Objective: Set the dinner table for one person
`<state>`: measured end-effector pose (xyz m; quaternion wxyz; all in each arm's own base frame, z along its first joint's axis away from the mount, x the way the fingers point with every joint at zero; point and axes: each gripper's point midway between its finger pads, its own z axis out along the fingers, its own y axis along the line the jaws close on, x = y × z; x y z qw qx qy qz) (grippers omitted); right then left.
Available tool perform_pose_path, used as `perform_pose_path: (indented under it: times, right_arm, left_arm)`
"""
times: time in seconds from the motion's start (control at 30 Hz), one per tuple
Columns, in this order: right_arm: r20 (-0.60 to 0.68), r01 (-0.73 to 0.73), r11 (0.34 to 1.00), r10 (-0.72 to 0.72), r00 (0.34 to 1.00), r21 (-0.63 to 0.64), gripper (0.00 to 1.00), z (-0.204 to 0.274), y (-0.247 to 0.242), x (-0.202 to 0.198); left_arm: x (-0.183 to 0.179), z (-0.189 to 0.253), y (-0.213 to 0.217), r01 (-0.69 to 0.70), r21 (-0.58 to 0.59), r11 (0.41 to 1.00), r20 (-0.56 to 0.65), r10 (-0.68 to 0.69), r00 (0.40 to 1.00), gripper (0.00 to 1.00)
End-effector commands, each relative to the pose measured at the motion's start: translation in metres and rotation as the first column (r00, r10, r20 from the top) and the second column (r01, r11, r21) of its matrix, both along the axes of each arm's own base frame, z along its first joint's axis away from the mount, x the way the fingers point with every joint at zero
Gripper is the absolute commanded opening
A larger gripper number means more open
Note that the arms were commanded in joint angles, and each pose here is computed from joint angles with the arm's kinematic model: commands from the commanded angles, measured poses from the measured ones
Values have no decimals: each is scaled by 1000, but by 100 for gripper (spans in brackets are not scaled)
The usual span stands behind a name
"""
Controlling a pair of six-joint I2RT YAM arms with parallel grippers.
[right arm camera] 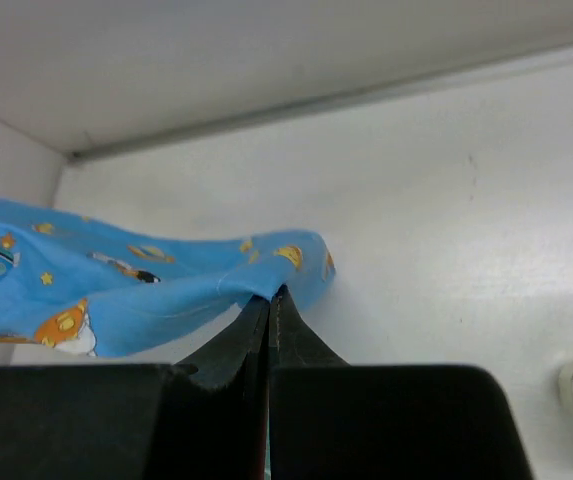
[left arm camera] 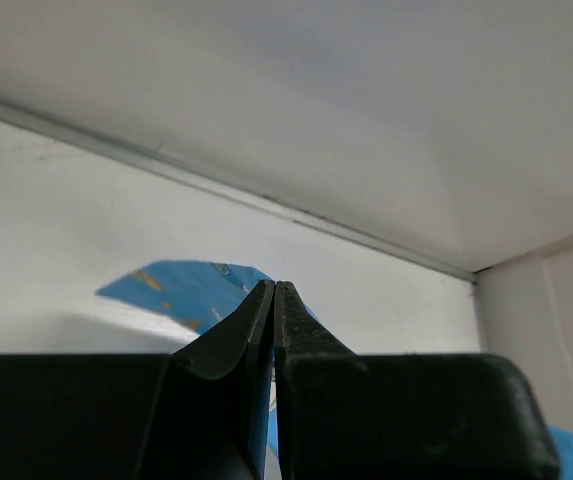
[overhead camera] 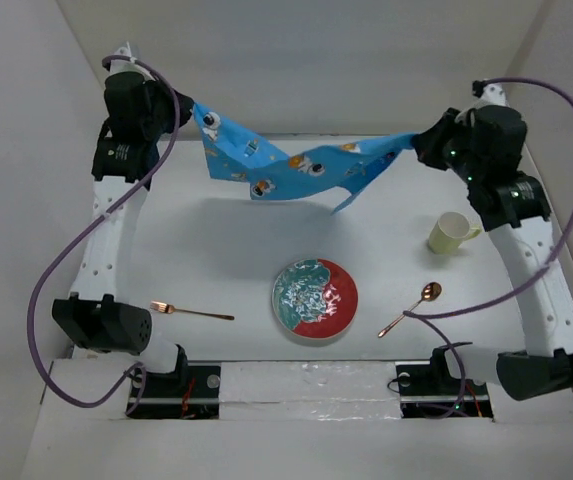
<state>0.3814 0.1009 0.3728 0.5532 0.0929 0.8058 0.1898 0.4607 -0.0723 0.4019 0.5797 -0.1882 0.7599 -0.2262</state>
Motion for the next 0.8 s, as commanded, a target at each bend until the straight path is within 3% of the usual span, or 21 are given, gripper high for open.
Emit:
perform_pose_path:
  times: [0.0, 0.13, 0.23, 0.47, 0.53, 0.7, 0.77]
  right_arm:
    - [101, 27, 1000, -26, 995, -7, 0, 51, -17, -27]
    - [161, 14, 1000, -15, 987, 11, 0, 84, -26, -40]
    - [162, 13, 1000, -16, 987, 19, 0, 87, -33, -27]
    - [127, -40, 997, 31, 991, 69, 0, 66, -30, 45]
    - [166, -39, 996, 26, 986, 75, 0, 81, -34, 61]
    - [188, -36, 995, 18, 982, 96, 0, 85, -39, 115]
    - [241, -40, 994, 14, 970, 101, 0, 109, -42, 121]
  left_arm:
    - [-31, 73, 1, 28, -78, 997, 158, -16, 987, 0]
    - [-53, 111, 8, 15, -100, 995, 251, 10, 968, 0]
    - [-51, 112, 12, -6, -95, 995, 257, 30, 966, 0]
    - [8, 53, 4, 22, -101, 995, 126, -9, 992, 0]
    - [29, 43, 0, 65, -127, 990, 98, -53, 994, 0]
    - [57, 57, 20, 106, -239, 965, 143, -73, 987, 0]
    - [62, 75, 25, 152, -263, 953, 200, -100, 975, 0]
